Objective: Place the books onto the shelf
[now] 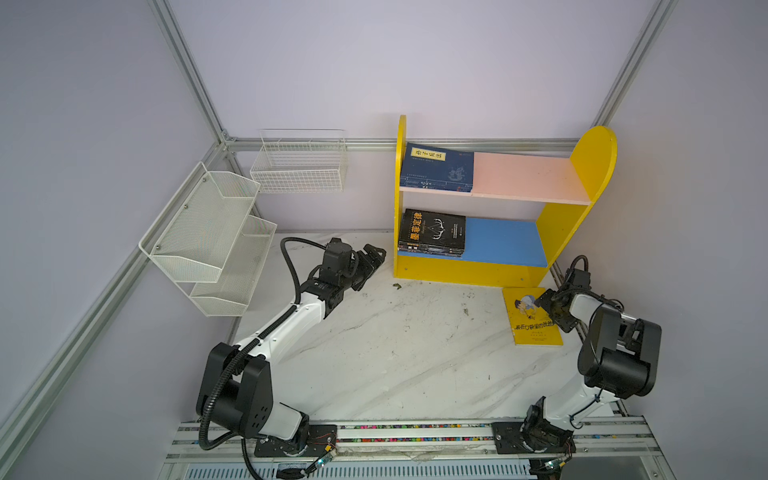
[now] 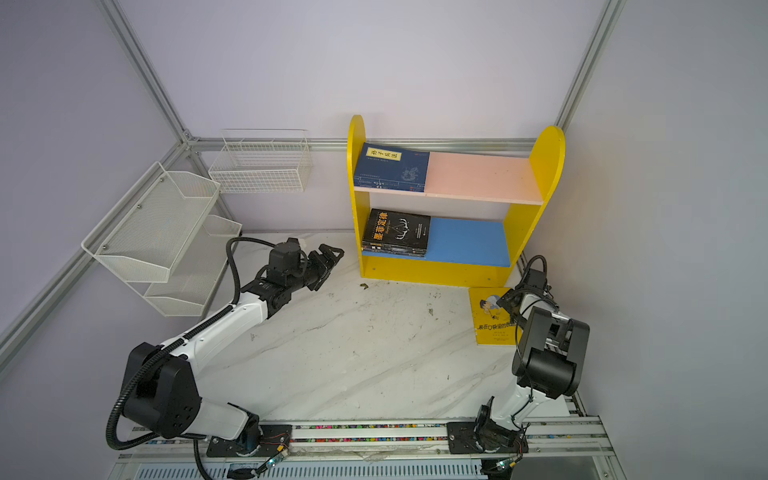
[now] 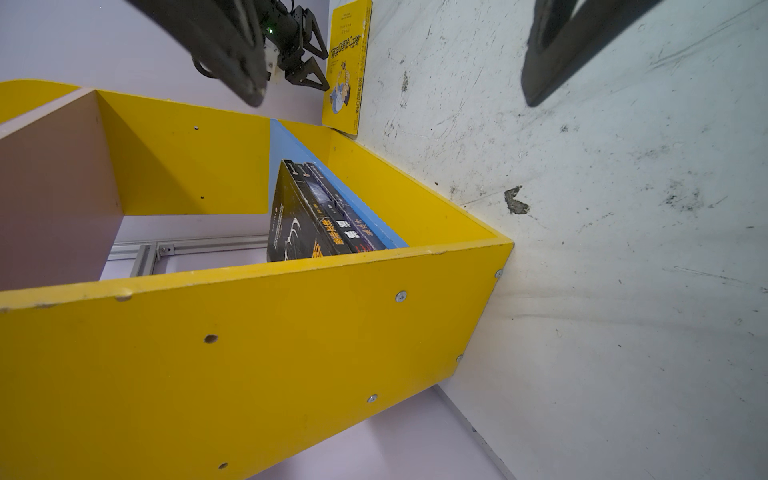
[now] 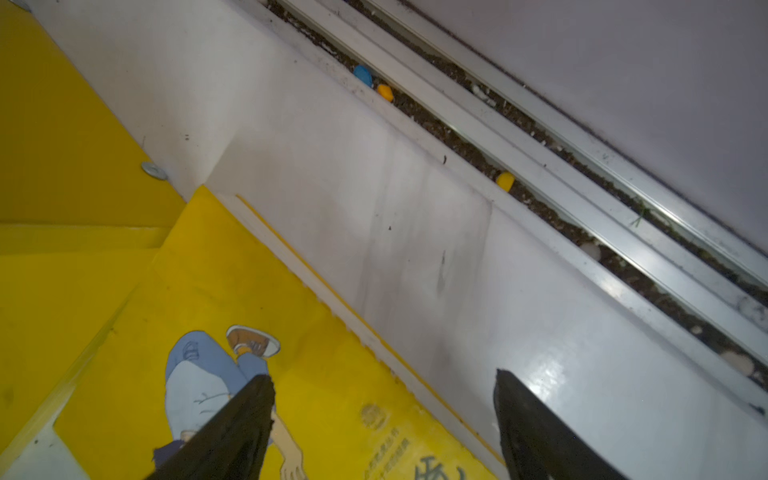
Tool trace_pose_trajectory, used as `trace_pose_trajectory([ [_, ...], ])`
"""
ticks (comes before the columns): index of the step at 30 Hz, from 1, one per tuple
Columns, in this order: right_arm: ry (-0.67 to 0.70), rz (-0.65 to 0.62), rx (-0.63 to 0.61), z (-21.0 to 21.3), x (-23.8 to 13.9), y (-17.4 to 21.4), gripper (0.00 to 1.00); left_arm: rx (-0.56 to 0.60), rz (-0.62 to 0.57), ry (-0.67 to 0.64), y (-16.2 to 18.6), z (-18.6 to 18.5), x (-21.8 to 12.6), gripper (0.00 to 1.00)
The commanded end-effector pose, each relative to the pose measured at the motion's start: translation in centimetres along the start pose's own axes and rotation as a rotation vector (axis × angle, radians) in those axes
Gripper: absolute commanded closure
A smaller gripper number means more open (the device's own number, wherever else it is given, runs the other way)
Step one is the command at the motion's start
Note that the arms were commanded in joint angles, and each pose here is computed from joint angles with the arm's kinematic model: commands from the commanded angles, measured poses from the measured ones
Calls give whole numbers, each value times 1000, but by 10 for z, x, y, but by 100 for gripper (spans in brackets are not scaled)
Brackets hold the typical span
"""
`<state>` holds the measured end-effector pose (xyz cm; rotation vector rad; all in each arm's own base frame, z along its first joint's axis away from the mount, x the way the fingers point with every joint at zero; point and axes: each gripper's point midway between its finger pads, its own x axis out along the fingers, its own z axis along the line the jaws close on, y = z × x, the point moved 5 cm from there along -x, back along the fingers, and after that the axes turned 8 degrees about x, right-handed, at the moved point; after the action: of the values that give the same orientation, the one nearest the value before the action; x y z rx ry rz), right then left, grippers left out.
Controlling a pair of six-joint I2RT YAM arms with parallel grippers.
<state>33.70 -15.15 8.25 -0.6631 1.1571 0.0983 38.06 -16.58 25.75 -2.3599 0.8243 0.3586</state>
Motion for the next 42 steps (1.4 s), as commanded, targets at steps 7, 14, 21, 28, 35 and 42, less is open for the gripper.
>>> trace_pose_trajectory([
  [7, -208, 132, -158, 19, 27, 26, 22, 35, -11, 10, 2, 3, -7, 5],
  [14, -377, 236, -197, 47, 9, 69, 26, 113, 180, -24, 30, 20, 6, 5],
  [21, -575, 368, -217, 85, -29, 137, 27, 152, 330, -12, 63, 29, 38, 6],
  [28, -513, 379, -109, 90, -27, 152, 29, 178, 384, 35, 96, 16, 75, 6],
  [35, -535, 377, -129, 103, -21, 156, 41, 148, 409, 59, 126, 7, 112, 7],
  [42, -509, 427, -267, 113, -15, 194, 66, 135, 442, 82, 145, 4, 146, 10],
])
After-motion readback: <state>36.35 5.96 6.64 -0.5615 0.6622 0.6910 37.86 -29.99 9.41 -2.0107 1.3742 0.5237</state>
